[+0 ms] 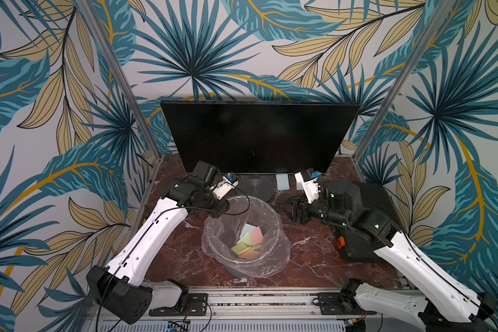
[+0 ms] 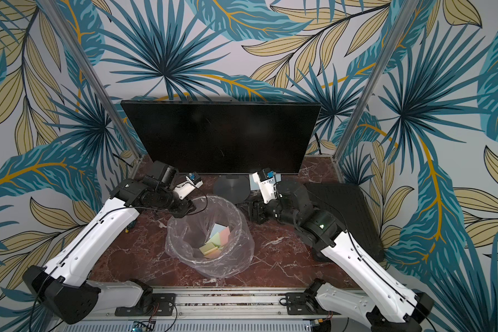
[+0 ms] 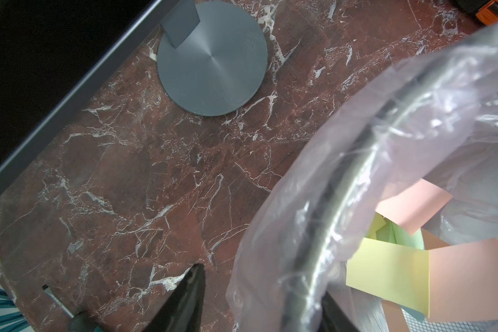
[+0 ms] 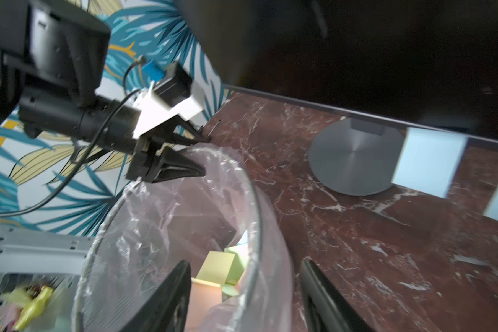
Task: Remove the sticky note from the monitor
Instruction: Place the sticky note in the trash bin, then tear off the sticky note from the monitor.
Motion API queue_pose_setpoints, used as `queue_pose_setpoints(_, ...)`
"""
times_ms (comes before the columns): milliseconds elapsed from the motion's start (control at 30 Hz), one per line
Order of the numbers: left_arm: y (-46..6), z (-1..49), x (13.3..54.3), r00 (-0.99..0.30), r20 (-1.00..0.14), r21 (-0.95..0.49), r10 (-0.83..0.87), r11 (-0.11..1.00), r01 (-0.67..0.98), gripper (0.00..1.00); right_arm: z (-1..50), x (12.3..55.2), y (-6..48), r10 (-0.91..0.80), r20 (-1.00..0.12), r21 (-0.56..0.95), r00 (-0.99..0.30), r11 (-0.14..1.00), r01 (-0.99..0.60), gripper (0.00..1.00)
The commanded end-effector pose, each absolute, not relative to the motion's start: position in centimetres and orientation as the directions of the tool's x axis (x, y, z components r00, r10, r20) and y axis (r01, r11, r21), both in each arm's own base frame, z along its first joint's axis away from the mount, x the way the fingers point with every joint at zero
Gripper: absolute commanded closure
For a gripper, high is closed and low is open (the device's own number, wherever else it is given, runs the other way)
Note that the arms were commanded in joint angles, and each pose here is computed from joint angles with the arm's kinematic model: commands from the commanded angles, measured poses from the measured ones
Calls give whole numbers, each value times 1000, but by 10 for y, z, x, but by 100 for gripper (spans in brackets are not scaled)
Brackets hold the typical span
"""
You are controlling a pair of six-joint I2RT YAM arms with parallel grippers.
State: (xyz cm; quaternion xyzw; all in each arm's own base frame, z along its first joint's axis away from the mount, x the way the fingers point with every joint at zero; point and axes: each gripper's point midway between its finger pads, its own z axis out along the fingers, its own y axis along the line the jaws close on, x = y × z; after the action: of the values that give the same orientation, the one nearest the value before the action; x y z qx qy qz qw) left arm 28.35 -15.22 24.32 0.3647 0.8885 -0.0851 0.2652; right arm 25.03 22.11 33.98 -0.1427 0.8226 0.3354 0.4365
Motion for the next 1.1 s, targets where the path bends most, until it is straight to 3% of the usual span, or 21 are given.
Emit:
queue_pose_setpoints(0, -149, 239, 285, -596, -522, 61, 610, 723, 688, 47, 332, 275, 191, 239, -766, 532, -597, 757, -380, 34)
queue_pose_setpoints(200, -148, 238, 284, -596, -522, 60, 610, 723, 688, 47, 282, 305, 160, 429, -642, 667, -635, 722, -186, 33)
queue_pose_setpoints(467, -149, 237, 285, -599, -517, 58, 611, 723, 688, 47, 225, 342, 162, 579, -538, 766, -613, 640, -69, 32)
queue_pose_setpoints(1067, -149, 236, 285, -600, -517, 55, 611, 723, 689, 47, 181, 412, 172, 668, -525, 800, -527, 599, -37, 39)
